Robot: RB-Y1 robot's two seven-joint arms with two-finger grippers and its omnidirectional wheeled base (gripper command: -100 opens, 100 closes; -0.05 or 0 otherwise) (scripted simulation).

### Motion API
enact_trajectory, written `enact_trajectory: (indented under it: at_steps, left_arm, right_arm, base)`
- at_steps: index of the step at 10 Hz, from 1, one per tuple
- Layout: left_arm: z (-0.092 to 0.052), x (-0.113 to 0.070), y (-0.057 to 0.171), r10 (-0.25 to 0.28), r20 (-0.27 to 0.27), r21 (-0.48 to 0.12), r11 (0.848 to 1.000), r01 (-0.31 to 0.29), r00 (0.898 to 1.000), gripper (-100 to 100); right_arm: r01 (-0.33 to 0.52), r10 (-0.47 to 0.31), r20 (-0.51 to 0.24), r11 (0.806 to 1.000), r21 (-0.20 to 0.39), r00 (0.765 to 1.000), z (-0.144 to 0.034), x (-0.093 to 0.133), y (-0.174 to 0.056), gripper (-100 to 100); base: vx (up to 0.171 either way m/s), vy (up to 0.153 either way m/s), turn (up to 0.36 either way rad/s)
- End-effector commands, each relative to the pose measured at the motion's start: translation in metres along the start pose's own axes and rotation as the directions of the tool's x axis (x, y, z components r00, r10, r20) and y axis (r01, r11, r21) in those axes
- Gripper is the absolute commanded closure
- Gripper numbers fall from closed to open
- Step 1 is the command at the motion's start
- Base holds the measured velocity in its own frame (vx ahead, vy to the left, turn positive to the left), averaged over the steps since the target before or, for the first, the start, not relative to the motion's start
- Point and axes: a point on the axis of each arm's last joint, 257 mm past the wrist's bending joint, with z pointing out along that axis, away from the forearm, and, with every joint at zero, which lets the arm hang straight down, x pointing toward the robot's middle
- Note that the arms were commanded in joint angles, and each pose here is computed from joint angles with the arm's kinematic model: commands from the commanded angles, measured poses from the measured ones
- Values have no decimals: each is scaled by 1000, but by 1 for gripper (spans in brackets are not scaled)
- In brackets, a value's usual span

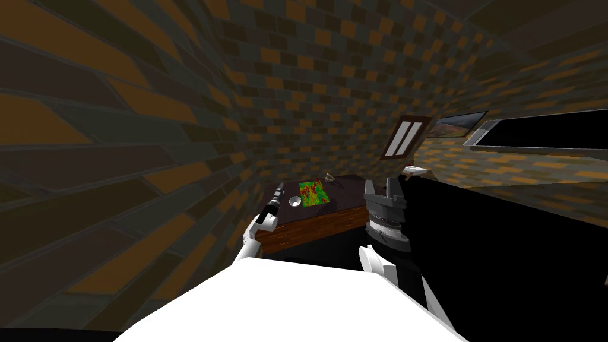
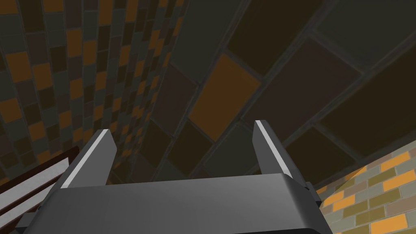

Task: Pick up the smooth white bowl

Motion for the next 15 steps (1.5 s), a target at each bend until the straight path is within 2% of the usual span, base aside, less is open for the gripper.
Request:
enact_trajectory:
  at_steps: [1,2,3,4,5,6,7,8,9,10,11,12,13,14,15]
  left_arm:
    - [8,4,21,0,-15,-66,998,-1,1000,-100]
    - [7,4,27,0,-15,-83,997,-1,1000,-100]
    - [15,8,38,0,-27,-124,992,-3,1000,-100]
    - [13,8,50,0,-27,-150,989,-4,1000,-100]
    - [20,12,57,0,-37,-185,983,-7,999,-100]
    - [17,12,72,0,-38,-216,976,-8,999,-100]
    - [17,12,72,0,-38,-216,976,-8,999,-100]
    - [21,15,88,1,-47,-273,962,-13,999,-100]
    - [20,15,93,1,-47,-282,959,-14,999,-100]
    - [23,18,107,2,-54,-332,943,-20,999,-100]
    - [21,18,114,1,-54,-346,938,-20,999,-100]
    - [22,20,130,3,-61,-397,917,-27,998,-100]
    - [20,20,134,3,-61,-406,913,-27,998,-100]
    - [20,21,152,5,-65,-458,888,-34,998,-100]
    - [23,23,156,7,-69,-482,875,-39,998,-100]
  right_arm:
    - [0,0,0,1000,0,1000,0,0,0,0]
    - [0,0,0,1000,0,1000,0,0,0,0]
    - [0,0,0,1000,0,1000,0,0,0,0]
    - [0,0,0,1000,0,1000,0,0,0,0]
    - [0,0,0,1000,0,1000,0,0,0,0]
    - [0,0,0,1000,0,1000,0,0,0,0]
    - [0,0,0,1000,0,1000,0,0,0,0]
    - [0,0,0,1000,0,1000,0,0,0,0]
    - [0,0,0,1000,0,1000,0,0,0,0]
    - [0,0,0,1000,0,1000,0,0,0,0]
    - [0,0,0,1000,0,1000,0,0,0,0]
    - [0,0,0,1000,0,1000,0,0,0,0]
    - [0,0,0,1000,0,1000,0,0,0,0]
    - [0,0,0,1000,0,1000,0,0,0,0]
    - [0,0,0,1000,0,1000,0,0,0,0]
  base:
    - [18,-26,50]
    - [15,-24,23]
    - [14,-26,52]
    - [14,-27,26]
    - [28,-32,42]
    - [21,-29,26]
    - [5,-13,-1]
    - [15,-20,42]
    - [17,-22,26]
    - [19,-32,37]
    - [23,-30,19]
    - [36,-43,39]
    - [31,-33,19]
    - [33,-30,30]
    - [44,-47,46]
